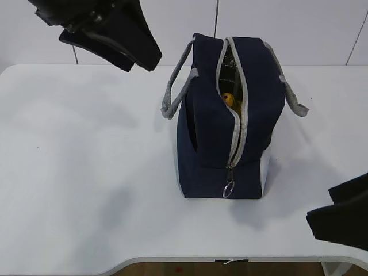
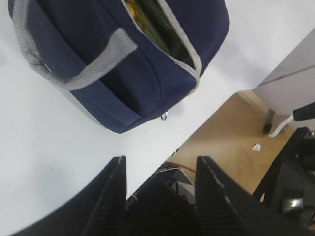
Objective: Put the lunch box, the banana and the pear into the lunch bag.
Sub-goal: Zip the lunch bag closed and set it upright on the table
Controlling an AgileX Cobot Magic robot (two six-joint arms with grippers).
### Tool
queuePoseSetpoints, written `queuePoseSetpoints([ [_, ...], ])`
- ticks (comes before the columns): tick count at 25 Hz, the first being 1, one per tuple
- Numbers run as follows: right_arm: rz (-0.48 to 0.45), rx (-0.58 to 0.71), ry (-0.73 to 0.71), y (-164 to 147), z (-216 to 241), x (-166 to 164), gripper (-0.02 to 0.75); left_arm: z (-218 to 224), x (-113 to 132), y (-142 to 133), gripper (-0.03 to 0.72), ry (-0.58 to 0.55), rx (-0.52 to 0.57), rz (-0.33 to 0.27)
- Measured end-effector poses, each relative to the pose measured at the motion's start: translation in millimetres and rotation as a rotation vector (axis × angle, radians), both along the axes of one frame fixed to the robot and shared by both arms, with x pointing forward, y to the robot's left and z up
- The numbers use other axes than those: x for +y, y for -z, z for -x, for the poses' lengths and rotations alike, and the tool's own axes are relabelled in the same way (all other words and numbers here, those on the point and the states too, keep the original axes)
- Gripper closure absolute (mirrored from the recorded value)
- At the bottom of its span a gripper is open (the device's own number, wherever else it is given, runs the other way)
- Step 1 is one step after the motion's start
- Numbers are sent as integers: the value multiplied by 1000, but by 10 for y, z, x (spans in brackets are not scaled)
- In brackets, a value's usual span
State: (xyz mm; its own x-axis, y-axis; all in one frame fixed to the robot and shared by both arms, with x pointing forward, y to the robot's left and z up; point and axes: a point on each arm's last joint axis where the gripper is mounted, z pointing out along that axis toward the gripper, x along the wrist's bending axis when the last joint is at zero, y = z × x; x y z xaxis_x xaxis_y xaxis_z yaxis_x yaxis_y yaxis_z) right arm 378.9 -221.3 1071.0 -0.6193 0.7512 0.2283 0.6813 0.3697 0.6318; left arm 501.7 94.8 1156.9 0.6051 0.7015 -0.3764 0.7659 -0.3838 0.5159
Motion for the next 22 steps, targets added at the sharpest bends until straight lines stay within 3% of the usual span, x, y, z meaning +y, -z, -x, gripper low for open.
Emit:
queuePoseSetpoints([
  [6, -20, -52, -16, 120, 54, -3, 244, 152, -134, 44, 338, 63, -39, -57],
  [14, -15, -110, -11, 159, -97, 22, 244, 193, -151, 360, 338, 73, -81, -164],
  [22, 8, -29, -18, 343, -276, 70, 244, 158, -141, 542, 338, 79, -127, -185],
])
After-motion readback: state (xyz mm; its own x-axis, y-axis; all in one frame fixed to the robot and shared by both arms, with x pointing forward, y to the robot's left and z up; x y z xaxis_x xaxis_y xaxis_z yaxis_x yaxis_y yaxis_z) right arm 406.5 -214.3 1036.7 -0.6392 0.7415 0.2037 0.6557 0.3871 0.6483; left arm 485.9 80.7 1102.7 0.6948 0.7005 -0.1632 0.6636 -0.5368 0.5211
